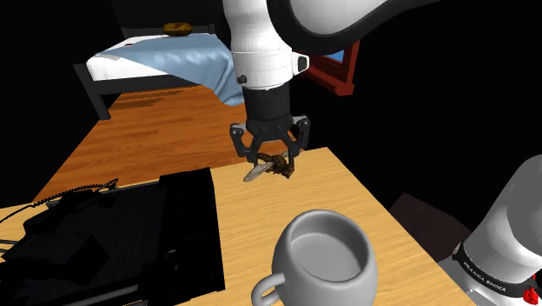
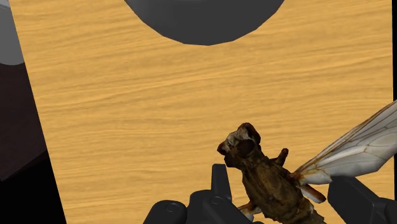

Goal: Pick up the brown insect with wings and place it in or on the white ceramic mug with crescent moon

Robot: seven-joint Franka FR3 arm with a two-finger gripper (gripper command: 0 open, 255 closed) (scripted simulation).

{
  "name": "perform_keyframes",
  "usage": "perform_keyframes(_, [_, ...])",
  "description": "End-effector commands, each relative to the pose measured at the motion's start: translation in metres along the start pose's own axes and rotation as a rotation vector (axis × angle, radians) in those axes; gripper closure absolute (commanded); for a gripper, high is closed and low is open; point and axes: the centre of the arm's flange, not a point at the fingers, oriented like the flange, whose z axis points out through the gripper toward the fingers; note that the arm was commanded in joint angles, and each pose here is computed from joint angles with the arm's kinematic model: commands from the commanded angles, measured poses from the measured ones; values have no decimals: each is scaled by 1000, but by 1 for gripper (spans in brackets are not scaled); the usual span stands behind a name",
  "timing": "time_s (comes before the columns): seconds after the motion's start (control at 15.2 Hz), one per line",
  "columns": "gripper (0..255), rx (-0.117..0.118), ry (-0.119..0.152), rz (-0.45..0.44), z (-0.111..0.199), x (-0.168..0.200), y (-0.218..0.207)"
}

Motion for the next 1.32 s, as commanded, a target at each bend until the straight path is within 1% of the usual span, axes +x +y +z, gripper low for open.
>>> perform_keyframes(0.0, [255, 0, 0, 0, -10, 0, 1])
perform_keyframes(0.86, [255, 0, 0, 0, -76, -2, 6])
perform_keyframes(1.25, [255, 0, 0, 0, -72, -78, 26])
